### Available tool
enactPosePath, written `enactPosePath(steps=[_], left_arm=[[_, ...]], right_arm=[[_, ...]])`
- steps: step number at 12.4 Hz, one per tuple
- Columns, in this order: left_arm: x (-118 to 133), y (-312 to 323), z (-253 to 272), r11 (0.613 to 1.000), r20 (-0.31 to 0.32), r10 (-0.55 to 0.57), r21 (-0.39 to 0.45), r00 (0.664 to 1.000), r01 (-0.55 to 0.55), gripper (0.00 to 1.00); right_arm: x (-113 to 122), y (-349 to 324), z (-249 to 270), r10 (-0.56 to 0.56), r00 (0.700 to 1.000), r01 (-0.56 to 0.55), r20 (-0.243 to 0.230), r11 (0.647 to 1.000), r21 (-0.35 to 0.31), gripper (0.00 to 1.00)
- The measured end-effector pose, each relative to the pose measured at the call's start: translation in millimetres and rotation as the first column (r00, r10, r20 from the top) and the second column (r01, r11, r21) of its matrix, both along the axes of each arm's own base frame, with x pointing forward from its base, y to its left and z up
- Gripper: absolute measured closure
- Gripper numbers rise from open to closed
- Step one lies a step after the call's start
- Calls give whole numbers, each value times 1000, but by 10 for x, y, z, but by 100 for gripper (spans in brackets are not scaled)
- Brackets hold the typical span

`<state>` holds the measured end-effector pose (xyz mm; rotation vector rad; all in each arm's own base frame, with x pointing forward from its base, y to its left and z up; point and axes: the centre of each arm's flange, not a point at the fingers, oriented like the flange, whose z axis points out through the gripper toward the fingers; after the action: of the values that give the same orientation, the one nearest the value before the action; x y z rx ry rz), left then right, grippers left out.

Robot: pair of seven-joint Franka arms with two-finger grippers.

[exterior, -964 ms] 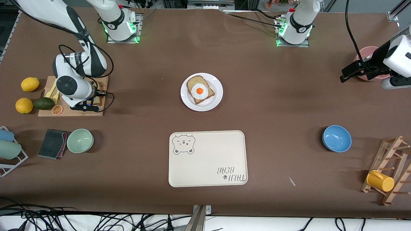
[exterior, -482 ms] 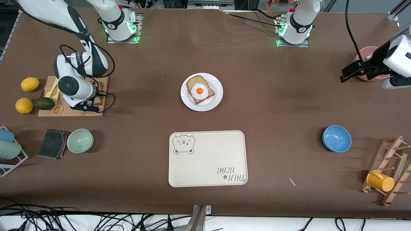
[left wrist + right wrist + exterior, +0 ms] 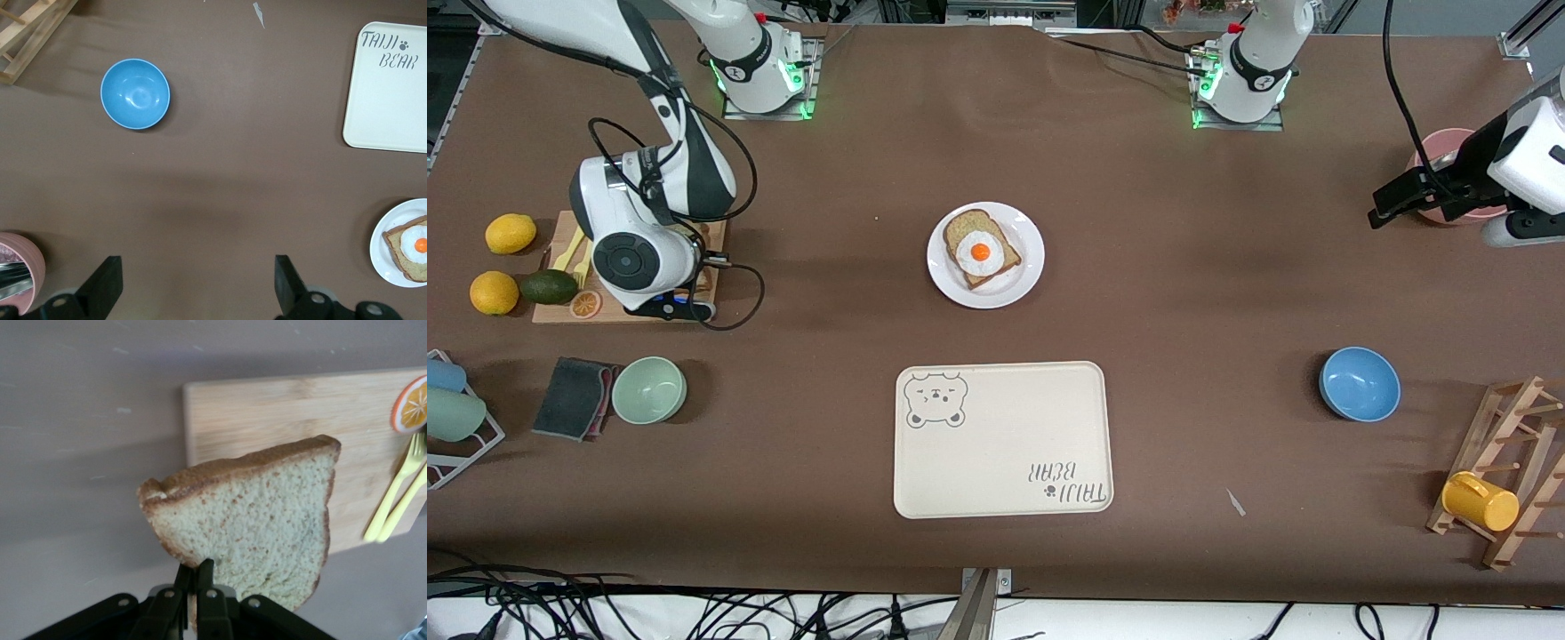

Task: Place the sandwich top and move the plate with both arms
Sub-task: 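Carry the bread slice to the white plate and lower it onto the egg toast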

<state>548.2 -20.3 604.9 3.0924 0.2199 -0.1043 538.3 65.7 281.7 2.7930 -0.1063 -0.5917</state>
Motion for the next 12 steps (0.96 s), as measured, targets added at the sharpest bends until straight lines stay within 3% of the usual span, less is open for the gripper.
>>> enactPosePath(steps=[2,4,6,10,12], left_arm=[[-1,-4,0,1000,-1,-1,0,1000,1,0],[-1,-2,-1,1000,-1,0,0,1000,0,0],[-2,-1,-1,1000,-2,0,0,1000,0,0],[-2,0,-2,1000,-2,0,0,1000,0,0],[-2,10,-2,1000,-2,2,0,1000,-2,0]], right_arm=[[94,502,316,-38,999,39,-9,999,36,94],[27,1105,444,-95,995,97,-25,991,87,94],[-93,1607,479,-119,992,122,-32,986,117,94],[-443,2493,535,-138,990,139,-13,984,114,94],[-587,2872,440,-177,984,180,-37,966,185,94]])
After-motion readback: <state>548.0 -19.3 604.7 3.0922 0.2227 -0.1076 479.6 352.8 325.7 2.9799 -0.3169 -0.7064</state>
